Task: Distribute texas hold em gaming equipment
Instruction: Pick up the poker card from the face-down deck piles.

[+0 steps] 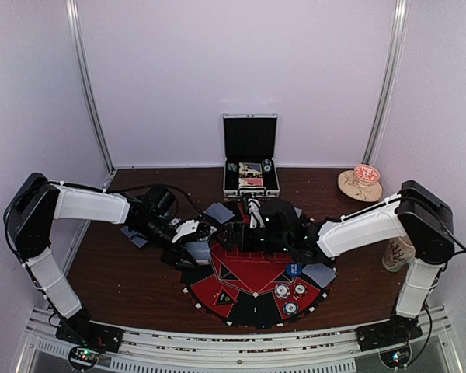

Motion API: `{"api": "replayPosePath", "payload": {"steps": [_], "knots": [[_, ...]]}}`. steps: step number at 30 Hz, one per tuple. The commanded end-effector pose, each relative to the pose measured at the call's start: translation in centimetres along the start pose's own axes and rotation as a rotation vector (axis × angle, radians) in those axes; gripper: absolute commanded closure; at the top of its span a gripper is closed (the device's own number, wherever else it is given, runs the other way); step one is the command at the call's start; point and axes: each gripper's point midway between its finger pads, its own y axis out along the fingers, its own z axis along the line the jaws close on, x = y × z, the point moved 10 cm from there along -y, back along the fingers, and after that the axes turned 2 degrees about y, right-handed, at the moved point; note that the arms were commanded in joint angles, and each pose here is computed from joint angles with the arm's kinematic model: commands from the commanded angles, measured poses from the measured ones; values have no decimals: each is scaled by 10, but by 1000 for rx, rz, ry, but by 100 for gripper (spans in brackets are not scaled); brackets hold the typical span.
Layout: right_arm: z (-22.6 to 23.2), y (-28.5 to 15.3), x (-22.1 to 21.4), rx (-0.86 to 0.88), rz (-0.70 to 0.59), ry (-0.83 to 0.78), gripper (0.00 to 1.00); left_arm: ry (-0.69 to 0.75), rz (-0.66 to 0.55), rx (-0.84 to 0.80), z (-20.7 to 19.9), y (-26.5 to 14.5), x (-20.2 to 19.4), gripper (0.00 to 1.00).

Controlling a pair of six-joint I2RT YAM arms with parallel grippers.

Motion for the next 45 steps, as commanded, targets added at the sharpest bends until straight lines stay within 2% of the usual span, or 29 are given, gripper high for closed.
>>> {"api": "replayPosePath", "payload": {"steps": [1, 12, 22, 35, 45], "knots": [[21, -7, -11, 164, -11, 50, 8, 31, -30, -1, 3, -2, 9, 54], [22, 37, -32, 192, 74, 78, 13, 30, -31, -4, 2, -2, 9, 54], [20, 58, -31, 144, 106, 66, 26, 31, -33, -5, 2, -2, 9, 54], [14, 58, -39, 130, 155, 44, 36, 29, -33, -5, 2, -2, 9, 55], [1, 50, -32, 17, 126, 25, 51, 30, -33, -5, 2, -2, 10, 55]]}}
